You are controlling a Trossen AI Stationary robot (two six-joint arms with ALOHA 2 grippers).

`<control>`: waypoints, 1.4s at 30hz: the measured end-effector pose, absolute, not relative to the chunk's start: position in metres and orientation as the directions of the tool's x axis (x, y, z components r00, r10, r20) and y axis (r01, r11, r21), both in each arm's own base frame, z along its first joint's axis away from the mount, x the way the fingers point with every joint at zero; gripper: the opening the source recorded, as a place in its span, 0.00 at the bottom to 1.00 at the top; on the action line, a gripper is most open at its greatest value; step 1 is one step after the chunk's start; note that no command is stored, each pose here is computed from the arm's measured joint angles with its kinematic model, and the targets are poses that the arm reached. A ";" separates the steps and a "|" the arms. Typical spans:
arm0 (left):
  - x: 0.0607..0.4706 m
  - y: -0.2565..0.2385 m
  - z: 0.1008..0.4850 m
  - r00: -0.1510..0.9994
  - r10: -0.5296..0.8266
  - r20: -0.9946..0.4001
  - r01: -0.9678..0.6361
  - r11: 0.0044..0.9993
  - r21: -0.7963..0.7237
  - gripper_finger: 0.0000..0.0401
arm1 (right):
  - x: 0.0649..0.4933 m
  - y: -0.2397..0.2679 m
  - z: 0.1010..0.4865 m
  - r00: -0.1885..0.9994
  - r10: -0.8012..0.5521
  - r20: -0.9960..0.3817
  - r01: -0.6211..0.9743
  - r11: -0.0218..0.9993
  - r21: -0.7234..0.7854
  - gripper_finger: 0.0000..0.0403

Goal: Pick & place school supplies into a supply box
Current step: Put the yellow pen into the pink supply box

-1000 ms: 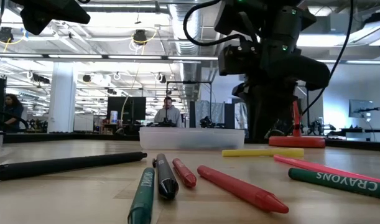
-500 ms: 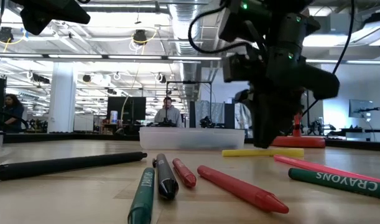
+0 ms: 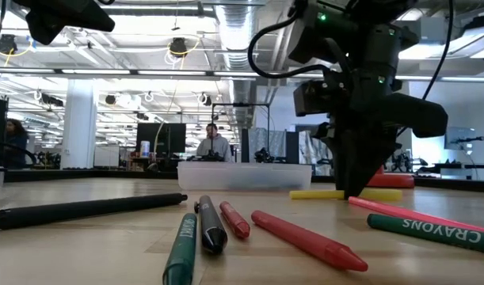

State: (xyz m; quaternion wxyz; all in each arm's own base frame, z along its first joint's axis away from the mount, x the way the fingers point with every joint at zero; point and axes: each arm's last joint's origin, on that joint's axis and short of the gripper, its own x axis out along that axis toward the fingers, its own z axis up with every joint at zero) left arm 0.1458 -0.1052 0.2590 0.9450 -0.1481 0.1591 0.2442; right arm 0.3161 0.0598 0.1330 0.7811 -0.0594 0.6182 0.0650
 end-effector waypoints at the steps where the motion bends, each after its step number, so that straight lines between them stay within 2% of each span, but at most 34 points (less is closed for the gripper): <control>1: 0.146 -0.105 0.259 0.829 0.416 -0.374 -0.510 0.836 -0.203 0.03 | 0.316 0.060 0.133 0.229 0.026 -0.973 -0.175 0.985 -0.015 0.17; 10: 0.146 -0.105 0.259 0.829 0.417 -0.373 -0.513 0.832 -0.209 0.03 | 0.317 0.056 0.133 0.231 0.020 -0.973 -0.168 0.986 -0.020 0.02; 15: 0.146 -0.105 0.259 0.828 0.419 -0.373 -0.514 0.832 -0.208 0.03 | 0.317 0.055 0.133 0.238 -0.010 -0.971 -0.143 0.989 -0.045 0.05; 21: 0.145 -0.105 0.259 0.827 0.422 -0.370 -0.515 0.834 -0.199 0.03 | 0.317 0.055 0.133 0.241 -0.025 -0.970 -0.134 0.989 -0.059 0.01; 28: 0.145 -0.104 0.259 0.827 0.428 -0.365 -0.518 0.833 -0.196 0.03 | 0.321 0.054 0.136 0.252 -0.044 -0.967 -0.126 0.989 -0.078 0.02; 42: 0.145 -0.104 0.259 0.826 0.430 -0.364 -0.519 0.832 -0.195 0.03 | 0.357 0.038 0.182 0.400 -0.126 -0.908 -0.159 0.966 -0.204 0.02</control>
